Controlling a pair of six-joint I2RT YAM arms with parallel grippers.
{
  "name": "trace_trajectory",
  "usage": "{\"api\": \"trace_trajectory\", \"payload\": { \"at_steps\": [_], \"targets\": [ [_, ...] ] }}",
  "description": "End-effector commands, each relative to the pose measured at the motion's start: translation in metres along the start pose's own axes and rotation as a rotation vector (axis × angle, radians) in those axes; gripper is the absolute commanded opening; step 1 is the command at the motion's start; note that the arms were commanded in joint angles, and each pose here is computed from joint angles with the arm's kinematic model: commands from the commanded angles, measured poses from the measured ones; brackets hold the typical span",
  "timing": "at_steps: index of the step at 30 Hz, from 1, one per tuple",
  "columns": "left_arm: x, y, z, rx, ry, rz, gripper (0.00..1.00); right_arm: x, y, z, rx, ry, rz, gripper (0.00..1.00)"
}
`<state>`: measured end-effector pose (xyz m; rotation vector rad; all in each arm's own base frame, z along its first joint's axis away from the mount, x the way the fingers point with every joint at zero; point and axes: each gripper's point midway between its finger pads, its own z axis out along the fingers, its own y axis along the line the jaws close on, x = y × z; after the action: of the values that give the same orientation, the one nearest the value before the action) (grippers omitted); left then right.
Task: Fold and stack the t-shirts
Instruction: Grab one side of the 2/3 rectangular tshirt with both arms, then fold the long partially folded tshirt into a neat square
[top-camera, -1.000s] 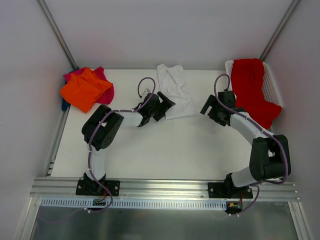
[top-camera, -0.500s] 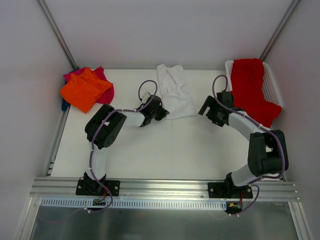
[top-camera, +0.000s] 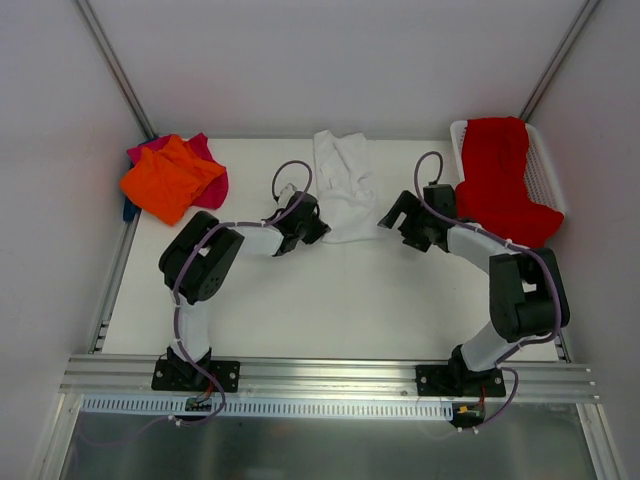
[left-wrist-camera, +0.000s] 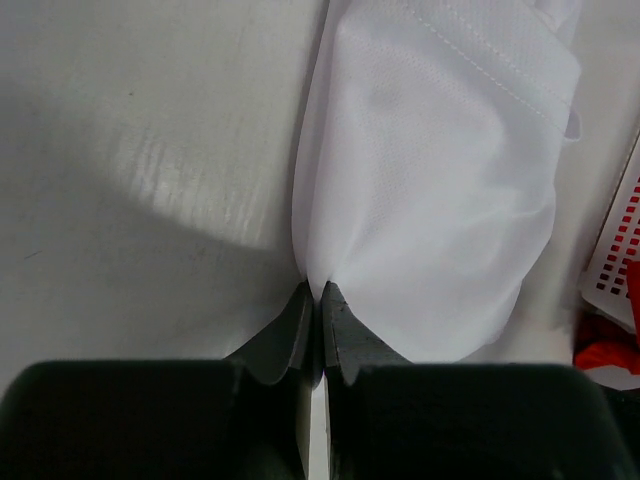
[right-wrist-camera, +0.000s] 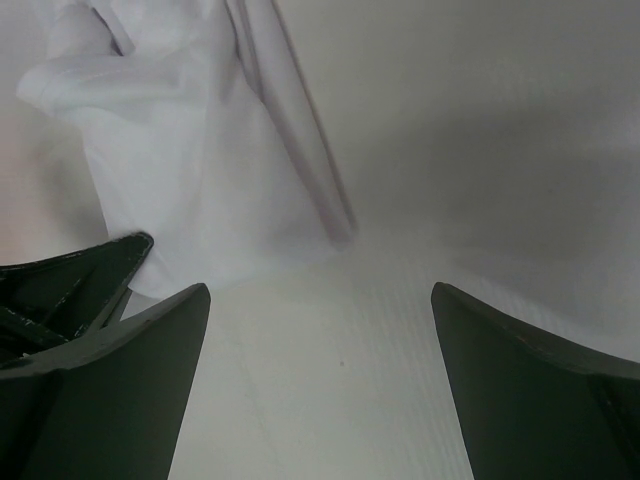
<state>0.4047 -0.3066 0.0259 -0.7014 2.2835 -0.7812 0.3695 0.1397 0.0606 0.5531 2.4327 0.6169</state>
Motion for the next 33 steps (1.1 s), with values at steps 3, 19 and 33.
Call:
{"api": "trace_trajectory", "payload": {
  "at_steps": [3, 19, 33],
  "targets": [
    [-0.026, 0.011, -0.020, -0.022, -0.056, 0.022, 0.00, 0.011, 0.038, 0.015, -0.104, 0.016, -0.018, 0.95],
    [-0.024, 0.025, -0.019, -0.038, -0.030, 0.015, 0.00, 0.051, 0.036, 0.054, -0.065, 0.106, -0.039, 0.49],
    [-0.016, 0.014, -0.050, 0.009, 0.042, 0.057, 0.00, 0.069, 0.043, 0.032, -0.071, 0.137, -0.073, 0.00]
  ]
}}
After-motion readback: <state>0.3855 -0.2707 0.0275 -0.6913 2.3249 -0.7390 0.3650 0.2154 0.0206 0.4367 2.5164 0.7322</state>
